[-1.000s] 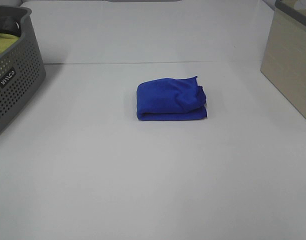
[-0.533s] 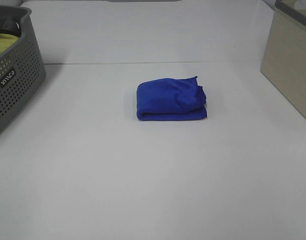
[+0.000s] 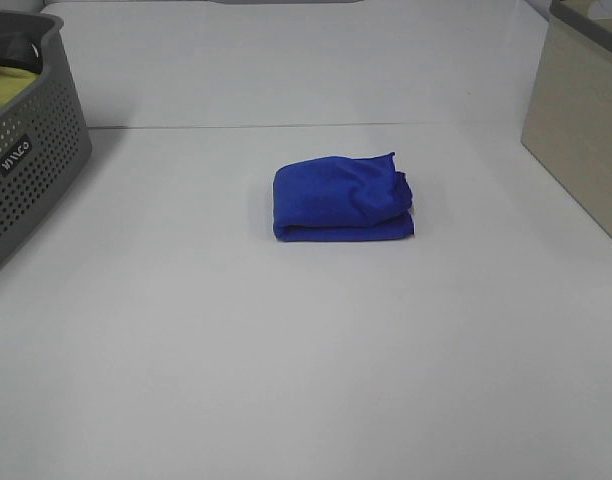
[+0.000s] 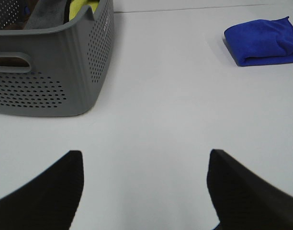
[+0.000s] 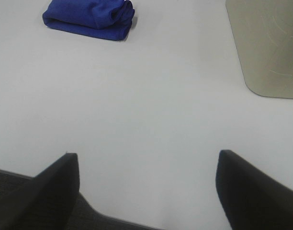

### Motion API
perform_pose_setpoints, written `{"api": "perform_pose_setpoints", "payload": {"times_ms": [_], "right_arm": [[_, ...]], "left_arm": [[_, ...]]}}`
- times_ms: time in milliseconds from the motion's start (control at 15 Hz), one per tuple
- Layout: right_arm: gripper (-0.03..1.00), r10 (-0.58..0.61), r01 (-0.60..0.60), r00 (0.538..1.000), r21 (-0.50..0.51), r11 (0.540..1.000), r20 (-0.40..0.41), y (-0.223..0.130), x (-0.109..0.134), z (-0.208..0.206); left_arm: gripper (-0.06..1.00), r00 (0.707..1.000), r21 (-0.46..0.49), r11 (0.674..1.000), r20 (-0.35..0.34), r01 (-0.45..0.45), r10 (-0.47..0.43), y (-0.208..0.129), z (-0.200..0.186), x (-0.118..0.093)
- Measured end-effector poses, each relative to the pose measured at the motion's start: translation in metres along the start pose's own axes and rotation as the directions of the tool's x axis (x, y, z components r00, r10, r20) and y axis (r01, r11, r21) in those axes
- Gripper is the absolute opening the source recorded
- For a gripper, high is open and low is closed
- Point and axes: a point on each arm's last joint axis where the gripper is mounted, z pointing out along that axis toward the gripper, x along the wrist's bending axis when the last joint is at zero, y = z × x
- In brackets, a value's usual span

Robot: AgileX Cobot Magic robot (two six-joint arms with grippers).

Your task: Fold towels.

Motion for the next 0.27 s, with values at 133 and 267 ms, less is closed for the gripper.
{"api": "perform_pose_setpoints", "payload": {"times_ms": [133,267], "right_arm": [[0.76,0.000,0.000,1.000,0.000,1.000,0.000,0.0000,0.0000,0.0000],[0.76,0.000,0.000,1.000,0.000,1.000,0.000,0.0000,0.0000,0.0000]], "left_arm": [[0.69,1.000,0.000,1.000,0.000,-0.001,0.001,0.0000,0.0000,0.0000],[0.69,1.000,0.000,1.000,0.000,-0.001,0.001,0.0000,0.0000,0.0000]]}}
